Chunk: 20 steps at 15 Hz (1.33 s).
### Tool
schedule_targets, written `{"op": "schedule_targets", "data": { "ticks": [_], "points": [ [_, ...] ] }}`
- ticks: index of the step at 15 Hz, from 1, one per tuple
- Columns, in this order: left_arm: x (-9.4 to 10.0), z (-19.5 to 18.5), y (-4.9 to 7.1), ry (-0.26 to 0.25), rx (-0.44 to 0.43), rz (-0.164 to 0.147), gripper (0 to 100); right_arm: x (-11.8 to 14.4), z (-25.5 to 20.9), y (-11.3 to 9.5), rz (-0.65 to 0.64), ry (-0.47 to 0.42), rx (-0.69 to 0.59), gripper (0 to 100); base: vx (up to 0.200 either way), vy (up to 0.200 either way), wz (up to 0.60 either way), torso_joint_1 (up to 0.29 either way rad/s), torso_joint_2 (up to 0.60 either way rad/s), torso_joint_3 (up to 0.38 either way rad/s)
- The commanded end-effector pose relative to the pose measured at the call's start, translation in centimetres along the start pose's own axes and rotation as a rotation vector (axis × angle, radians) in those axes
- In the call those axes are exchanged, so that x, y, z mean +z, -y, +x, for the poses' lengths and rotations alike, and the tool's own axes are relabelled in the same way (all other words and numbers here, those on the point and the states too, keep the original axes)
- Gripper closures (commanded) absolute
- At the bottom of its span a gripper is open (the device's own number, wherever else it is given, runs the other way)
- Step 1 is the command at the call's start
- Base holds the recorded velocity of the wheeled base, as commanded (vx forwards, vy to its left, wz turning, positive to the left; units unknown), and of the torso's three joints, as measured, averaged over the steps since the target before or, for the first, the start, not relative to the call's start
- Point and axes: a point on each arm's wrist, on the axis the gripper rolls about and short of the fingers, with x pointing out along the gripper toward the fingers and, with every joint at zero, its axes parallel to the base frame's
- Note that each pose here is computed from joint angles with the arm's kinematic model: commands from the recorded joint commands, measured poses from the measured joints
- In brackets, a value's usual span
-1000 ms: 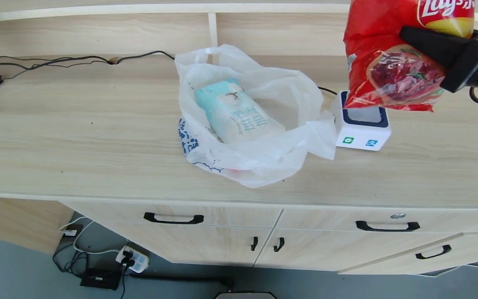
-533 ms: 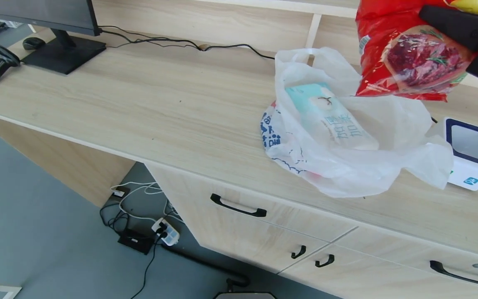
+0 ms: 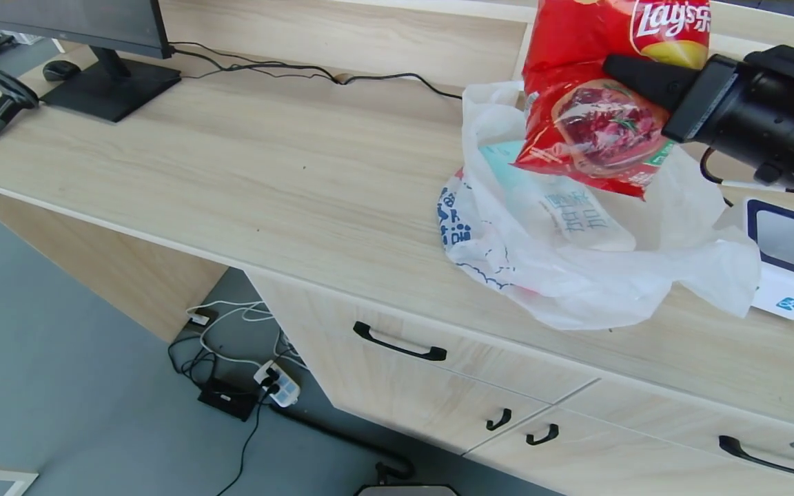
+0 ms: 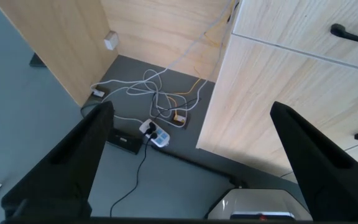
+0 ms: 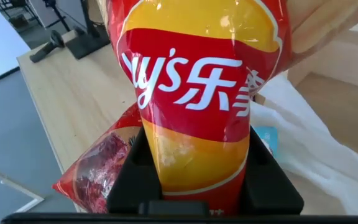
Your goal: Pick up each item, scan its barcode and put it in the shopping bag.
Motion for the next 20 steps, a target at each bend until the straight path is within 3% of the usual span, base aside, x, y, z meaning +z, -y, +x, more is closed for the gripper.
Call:
{"op": "schedule_targets", "data": {
  "ticks": [1, 5, 10, 12, 20],
  "points": [
    [0.0, 0.0, 0.0, -0.001, 0.000, 0.000, 0, -3.3, 2.1, 0.8, 0.031, -0.084, -0.014, 100, 0.000, 0.000, 0.00, 0.000, 0.00, 0.000],
    [0.0, 0.0, 0.0, -0.002, 0.000, -0.002, 0, -4.5, 2.0, 2.6, 0.071, -0.119, -0.072, 100, 0.000, 0.000, 0.00, 0.000, 0.00, 0.000],
    [0.0, 0.0, 0.0, -0.002, 0.000, 0.000, 0, -3.4, 0.5, 2.3, 0.115, -0.096, -0.072, 100, 0.000, 0.000, 0.00, 0.000, 0.00, 0.000],
    [0.0, 0.0, 0.0, -0.004, -0.001, 0.000, 0, -3.4, 0.3, 3.2, 0.108, -0.095, -0.100, 100, 0.000, 0.000, 0.00, 0.000, 0.00, 0.000],
    [0.0, 0.0, 0.0, -0.004, 0.000, 0.001, 0, -5.0, 0.2, 3.5, 0.066, -0.154, -0.080, 100, 0.000, 0.000, 0.00, 0.000, 0.00, 0.000]
  ]
}}
